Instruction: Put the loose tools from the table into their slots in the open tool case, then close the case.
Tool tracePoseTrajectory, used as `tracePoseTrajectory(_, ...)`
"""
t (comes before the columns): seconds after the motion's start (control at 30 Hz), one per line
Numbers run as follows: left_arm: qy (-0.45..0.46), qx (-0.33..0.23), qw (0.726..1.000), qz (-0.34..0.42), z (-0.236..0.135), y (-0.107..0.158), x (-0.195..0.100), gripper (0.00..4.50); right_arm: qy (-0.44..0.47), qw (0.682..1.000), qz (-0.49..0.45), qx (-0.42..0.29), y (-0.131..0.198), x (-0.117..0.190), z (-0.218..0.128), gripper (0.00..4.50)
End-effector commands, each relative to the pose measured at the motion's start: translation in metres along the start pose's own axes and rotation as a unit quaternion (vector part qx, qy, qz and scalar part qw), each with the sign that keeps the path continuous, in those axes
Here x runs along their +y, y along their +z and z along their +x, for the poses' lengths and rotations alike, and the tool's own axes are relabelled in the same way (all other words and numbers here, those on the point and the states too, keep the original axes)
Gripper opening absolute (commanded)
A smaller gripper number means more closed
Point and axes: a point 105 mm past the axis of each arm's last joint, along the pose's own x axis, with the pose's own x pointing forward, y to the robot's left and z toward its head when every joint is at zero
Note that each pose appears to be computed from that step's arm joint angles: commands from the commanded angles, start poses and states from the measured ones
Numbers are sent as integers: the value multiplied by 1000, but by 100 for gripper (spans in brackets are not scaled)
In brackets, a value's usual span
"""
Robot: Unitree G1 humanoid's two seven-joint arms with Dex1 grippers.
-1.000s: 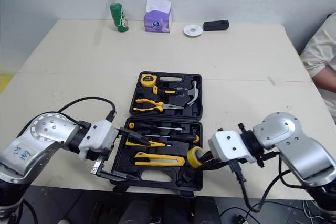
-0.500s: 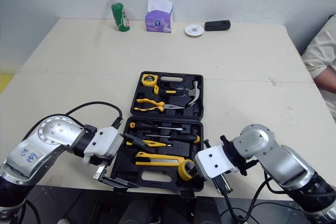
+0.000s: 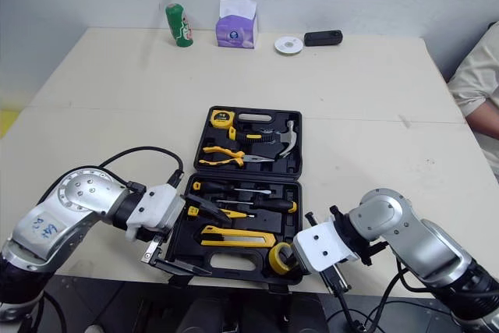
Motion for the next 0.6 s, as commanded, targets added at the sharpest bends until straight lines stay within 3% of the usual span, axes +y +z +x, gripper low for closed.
tracePoseTrajectory(0.03, 1, -1, 1000, 21, 1, 6, 2, 450, 5, 1000, -19, -7, 11, 4, -3, 3)
tracePoseTrajectory(0.07, 1, -1, 1000, 22, 1, 6, 3, 450, 5, 1000, -18, -7, 10, 5, -2, 3)
tracePoseTrajectory(0.13, 1, -1, 1000, 23, 1, 6, 3, 450, 5, 1000, -22, -10, 11, 6, 0, 89)
tracePoseTrajectory(0.2, 2, -1, 1000, 25, 1, 6, 4, 450, -1, 999, -29, -18, 16, 4, -1, 146)
tracePoseTrajectory(0.37, 2, 0, 1000, 28, 1, 6, 6, 450, -12, 999, -26, -29, 23, 2, -14, 382)
tracePoseTrajectory(0.57, 2, -2, 1000, 31, 2, 6, 7, 450, -59, 993, -11, -97, 27, -6, -19, 382)
tracePoseTrajectory(0.6, 1, -3, 1000, 31, 3, 6, 7, 450, -70, 991, -11, -111, 28, -9, -17, 359)
